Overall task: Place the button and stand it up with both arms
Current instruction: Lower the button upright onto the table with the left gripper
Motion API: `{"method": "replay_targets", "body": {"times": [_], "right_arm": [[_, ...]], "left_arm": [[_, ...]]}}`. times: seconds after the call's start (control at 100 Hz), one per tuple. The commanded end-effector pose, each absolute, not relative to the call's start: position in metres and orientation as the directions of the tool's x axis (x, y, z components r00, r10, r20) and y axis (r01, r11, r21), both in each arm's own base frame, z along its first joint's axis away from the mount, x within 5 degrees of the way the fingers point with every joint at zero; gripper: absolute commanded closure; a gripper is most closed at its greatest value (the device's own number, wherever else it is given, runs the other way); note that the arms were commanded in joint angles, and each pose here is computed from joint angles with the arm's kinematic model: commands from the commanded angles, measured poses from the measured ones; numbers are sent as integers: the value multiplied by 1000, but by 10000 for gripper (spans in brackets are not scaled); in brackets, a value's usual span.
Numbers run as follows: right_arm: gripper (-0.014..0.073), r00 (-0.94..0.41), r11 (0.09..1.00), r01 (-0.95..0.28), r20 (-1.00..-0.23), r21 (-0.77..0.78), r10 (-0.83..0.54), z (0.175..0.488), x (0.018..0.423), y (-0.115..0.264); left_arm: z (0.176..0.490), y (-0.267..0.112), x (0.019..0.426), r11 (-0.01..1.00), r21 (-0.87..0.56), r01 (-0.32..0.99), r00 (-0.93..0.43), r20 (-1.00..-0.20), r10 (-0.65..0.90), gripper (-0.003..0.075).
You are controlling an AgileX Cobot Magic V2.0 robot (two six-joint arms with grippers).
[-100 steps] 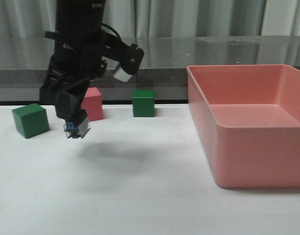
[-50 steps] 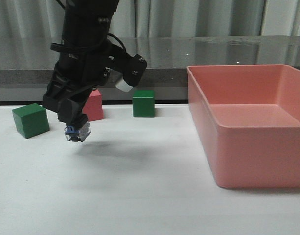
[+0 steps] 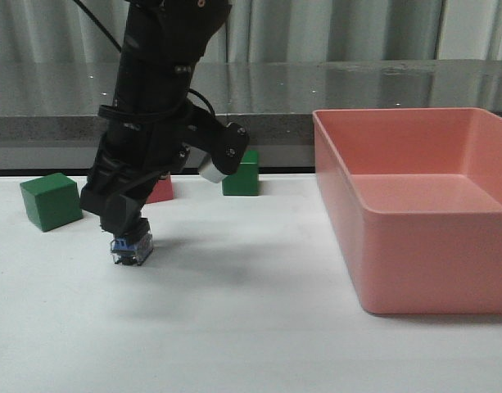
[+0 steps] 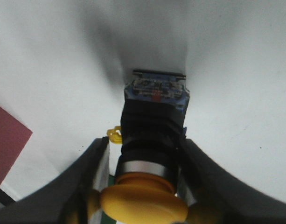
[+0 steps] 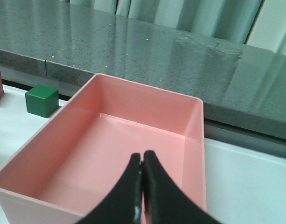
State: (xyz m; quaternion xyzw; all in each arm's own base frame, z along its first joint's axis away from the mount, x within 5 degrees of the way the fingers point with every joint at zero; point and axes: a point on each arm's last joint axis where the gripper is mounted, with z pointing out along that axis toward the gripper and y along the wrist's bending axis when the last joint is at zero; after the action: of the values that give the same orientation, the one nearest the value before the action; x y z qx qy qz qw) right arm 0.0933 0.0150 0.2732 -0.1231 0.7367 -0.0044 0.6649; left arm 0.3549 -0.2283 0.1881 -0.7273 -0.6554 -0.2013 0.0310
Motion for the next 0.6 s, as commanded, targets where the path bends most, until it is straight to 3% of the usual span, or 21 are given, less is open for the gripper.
{"method": "replay_targets", "body": {"times": [0.0, 0.32, 0.41, 0.59], "right_arm": [[655, 4, 971, -161, -984, -177, -179, 288, 94, 15], [655, 4, 971, -161, -984, -177, -179, 288, 94, 15], [655, 4, 971, -161, -984, -177, -179, 288, 94, 15], [655, 4, 971, -161, -984, -177, -179, 288, 94, 15]], "left_arm": [[218, -228, 352, -133, 281, 950, 38, 319, 947, 739], [218, -227, 351, -129, 268, 955, 34, 331, 943, 708], [218, -227, 351, -126, 262, 957, 33, 334, 942, 600], [222, -228, 352, -125, 274, 954, 29, 327, 944, 228]]}}
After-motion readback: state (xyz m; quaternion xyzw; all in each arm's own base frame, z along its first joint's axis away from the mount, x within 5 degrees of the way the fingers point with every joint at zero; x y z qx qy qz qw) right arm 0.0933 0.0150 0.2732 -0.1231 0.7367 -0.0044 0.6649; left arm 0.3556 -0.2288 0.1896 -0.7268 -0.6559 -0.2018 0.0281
